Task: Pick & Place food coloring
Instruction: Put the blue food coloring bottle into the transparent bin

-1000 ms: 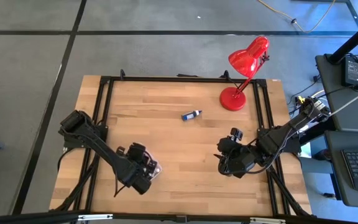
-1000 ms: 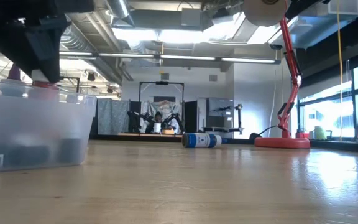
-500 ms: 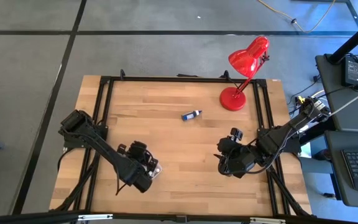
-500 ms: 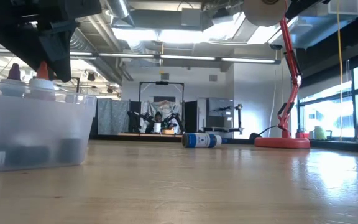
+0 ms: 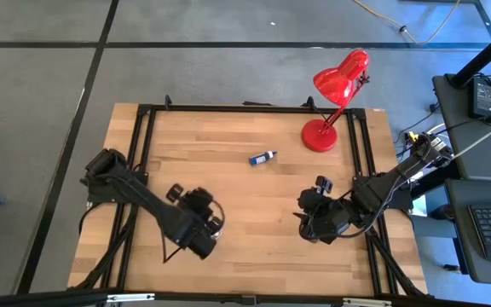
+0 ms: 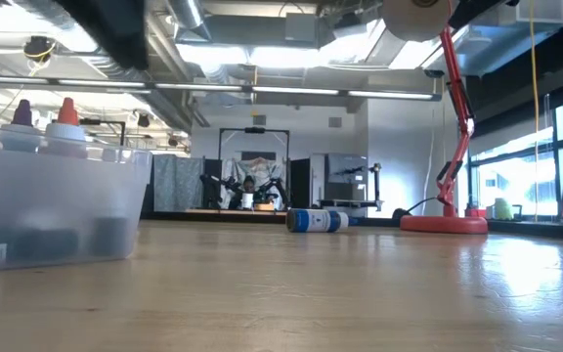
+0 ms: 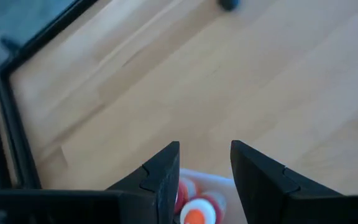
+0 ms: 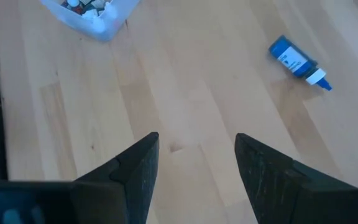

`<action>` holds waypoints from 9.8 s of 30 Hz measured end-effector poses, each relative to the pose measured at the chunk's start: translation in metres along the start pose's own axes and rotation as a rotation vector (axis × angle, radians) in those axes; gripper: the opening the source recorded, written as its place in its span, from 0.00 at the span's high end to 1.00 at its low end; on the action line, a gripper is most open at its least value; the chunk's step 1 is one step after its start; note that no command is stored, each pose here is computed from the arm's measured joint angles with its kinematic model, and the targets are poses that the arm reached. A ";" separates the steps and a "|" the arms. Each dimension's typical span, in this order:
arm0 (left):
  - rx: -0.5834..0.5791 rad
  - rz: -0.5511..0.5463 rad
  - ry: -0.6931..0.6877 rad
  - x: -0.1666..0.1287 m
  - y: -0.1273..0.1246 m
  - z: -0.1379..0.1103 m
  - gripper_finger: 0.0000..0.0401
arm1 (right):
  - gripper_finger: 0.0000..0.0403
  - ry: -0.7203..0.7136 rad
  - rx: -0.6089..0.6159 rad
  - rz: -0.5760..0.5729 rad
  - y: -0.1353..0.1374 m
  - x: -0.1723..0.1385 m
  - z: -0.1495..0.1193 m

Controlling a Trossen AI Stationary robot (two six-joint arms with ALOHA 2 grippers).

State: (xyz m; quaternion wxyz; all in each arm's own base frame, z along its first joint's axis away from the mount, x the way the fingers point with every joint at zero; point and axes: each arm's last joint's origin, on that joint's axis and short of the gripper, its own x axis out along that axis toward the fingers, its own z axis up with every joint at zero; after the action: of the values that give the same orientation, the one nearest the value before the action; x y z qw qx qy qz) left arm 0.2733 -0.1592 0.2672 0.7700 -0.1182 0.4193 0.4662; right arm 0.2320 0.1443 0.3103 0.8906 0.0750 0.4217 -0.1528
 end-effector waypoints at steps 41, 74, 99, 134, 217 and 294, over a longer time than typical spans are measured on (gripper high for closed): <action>0.321 -0.490 -0.084 0.280 -0.019 0.214 0.39 | 0.47 0.014 0.056 -0.096 -0.060 -0.021 0.018; 0.423 -0.471 0.018 0.317 -0.020 0.195 0.73 | 0.47 0.078 0.020 -0.089 -0.077 -0.011 0.028; 0.394 -0.525 -0.297 0.172 0.017 0.247 0.73 | 0.47 0.070 0.020 -0.098 -0.077 -0.011 0.028; -0.048 -0.779 -0.932 0.142 0.126 0.041 0.72 | 0.47 -0.540 -0.027 0.027 -0.070 0.000 0.106; 0.249 -0.510 -0.945 0.173 0.143 0.009 0.69 | 0.47 -0.159 0.581 0.206 -0.124 0.207 0.187; 0.196 -0.542 -0.830 0.170 0.135 0.022 0.46 | 0.70 0.086 0.469 0.140 -0.137 0.202 0.170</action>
State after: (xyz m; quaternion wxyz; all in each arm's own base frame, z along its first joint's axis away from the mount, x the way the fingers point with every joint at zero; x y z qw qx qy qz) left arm 0.2113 0.0310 0.1807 0.9726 0.0453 0.0737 0.2159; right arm 0.4306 -0.0717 0.2607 0.8385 0.3153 0.4059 -0.1810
